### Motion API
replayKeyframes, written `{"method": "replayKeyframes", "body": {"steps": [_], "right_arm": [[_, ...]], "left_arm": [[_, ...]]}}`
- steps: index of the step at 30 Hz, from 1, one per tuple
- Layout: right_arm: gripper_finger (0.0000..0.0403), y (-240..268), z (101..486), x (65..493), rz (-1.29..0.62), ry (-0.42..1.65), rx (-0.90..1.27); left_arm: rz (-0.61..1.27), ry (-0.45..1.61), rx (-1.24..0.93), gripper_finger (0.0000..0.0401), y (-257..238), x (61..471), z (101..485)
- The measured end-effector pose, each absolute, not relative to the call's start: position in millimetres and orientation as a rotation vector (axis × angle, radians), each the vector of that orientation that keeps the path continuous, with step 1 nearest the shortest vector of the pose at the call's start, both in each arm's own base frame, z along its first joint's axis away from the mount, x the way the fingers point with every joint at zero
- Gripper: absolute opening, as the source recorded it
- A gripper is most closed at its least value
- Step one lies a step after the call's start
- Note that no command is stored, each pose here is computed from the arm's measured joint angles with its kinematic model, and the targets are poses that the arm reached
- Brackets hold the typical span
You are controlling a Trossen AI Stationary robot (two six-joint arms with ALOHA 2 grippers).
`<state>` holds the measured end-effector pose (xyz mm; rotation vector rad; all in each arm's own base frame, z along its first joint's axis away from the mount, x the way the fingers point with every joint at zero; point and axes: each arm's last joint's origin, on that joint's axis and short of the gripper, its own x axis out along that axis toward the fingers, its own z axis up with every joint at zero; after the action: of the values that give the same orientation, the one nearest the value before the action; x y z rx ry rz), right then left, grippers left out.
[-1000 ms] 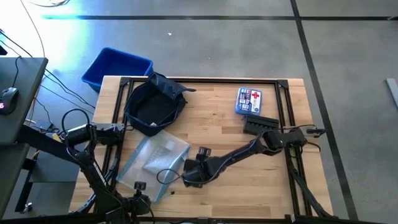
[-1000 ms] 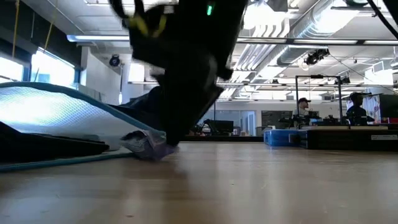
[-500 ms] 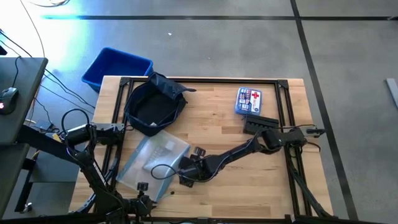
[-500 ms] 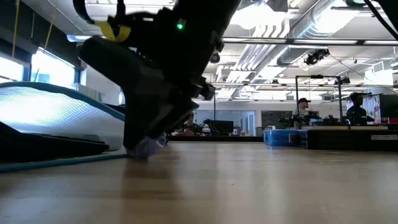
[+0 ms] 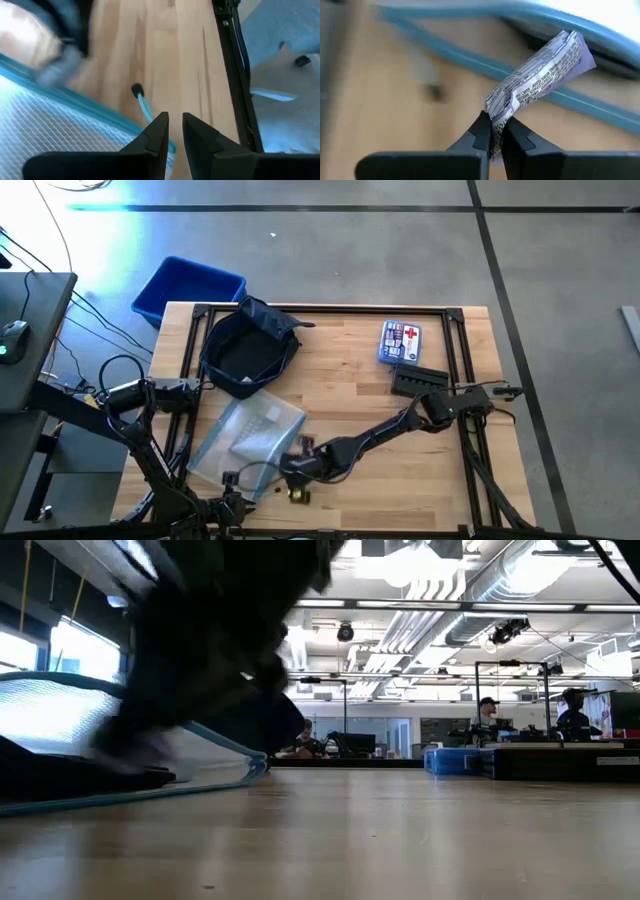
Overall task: Unpack backpack
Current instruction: Put the purple chocolate bar into the transparent zip bag
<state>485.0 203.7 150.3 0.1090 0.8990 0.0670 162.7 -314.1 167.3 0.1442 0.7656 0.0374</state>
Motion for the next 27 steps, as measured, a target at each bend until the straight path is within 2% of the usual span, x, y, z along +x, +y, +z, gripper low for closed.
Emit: {"method": "replayKeyframes", "body": {"steps": [3, 16, 27], "right_arm": [[0.0003, 201, 154, 491, 0.082, 0.834, 0.109], [0.0001, 124, 147, 528, -0.046, 0.711, 0.231], [0.0040, 103, 142, 542, -0.082, 0.603, 0.286]], "left_arm": [[0.062, 0.734, 0.169, 0.0037, -311, 168, 168], [0.154, 0.665, 0.223, 0.0037, -298, 189, 170], [0.142, 0.662, 0.225, 0.0037, -301, 185, 170]]}}
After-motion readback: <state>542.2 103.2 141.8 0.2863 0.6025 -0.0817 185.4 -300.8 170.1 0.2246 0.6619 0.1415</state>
